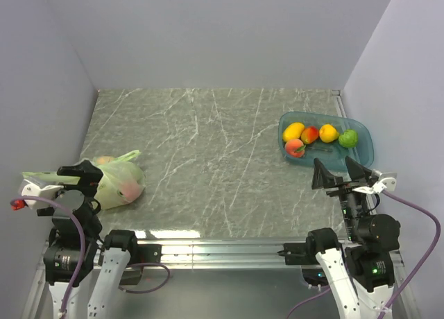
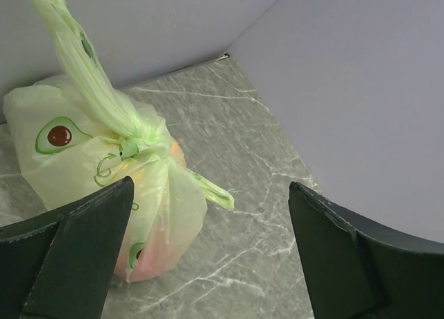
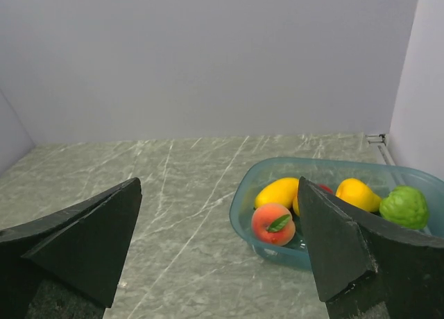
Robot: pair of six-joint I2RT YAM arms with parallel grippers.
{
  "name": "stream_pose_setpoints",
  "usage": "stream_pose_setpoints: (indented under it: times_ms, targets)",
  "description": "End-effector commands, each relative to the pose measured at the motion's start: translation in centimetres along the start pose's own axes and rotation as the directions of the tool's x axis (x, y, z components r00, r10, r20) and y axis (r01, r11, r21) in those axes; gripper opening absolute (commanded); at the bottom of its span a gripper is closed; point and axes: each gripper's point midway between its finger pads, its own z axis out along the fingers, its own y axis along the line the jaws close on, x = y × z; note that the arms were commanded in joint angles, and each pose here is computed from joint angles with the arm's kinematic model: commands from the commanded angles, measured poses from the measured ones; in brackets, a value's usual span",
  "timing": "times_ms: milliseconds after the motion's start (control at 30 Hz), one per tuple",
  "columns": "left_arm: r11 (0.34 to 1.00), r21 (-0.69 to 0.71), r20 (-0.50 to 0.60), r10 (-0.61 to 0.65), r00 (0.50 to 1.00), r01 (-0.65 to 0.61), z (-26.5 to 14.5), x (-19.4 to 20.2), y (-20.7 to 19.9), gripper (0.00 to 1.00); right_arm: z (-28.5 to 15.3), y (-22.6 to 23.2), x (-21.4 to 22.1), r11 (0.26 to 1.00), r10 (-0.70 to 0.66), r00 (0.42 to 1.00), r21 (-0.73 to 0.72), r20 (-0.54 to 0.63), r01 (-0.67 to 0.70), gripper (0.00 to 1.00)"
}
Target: Untie the knot of the plastic bag and take out the fruit
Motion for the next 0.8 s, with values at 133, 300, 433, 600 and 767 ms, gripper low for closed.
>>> stream_pose_setpoints:
  times_ms: [133, 300, 433, 600, 767]
  targets:
    - [1.000, -0.005, -0.013, -0.028, 1.000, 0.028, 0.4, 0.3, -0.6, 0.99, 0.4, 0.6, 0.1, 0.999, -0.012, 1.000, -0.038, -0.002, 0.012, 1.00]
    - [0.998, -0.062, -0.034, -0.008, 0.999, 0.006, 1.1, 0.9, -0.2, 0.99, 0.6, 1.2, 0.5, 0.998, 0.001, 1.000, -0.065, -0.017, -0.002, 1.00]
    - [0.984, -0.163, -0.132, 0.055, 0.990, -0.076, 2.7, 3.8, 0.5, 0.99, 0.7, 1.3, 0.1, 0.997, -0.007, 1.000, -0.072, -0.014, 0.006, 1.00]
    - [0.961, -0.263, -0.276, 0.012, 0.961, -0.087, 4.8, 9.0, 0.7, 0.99, 0.5, 1.5, -0.2, 0.996, -0.006, 1.000, -0.085, -0.004, 0.006, 1.00]
    - [0.937, -0.338, -0.316, -0.026, 0.948, -0.087, 7.1, 12.9, 1.4, 0.99, 0.3, 2.2, 0.0, 0.993, 0.016, 1.000, -0.118, -0.005, -0.016, 1.00]
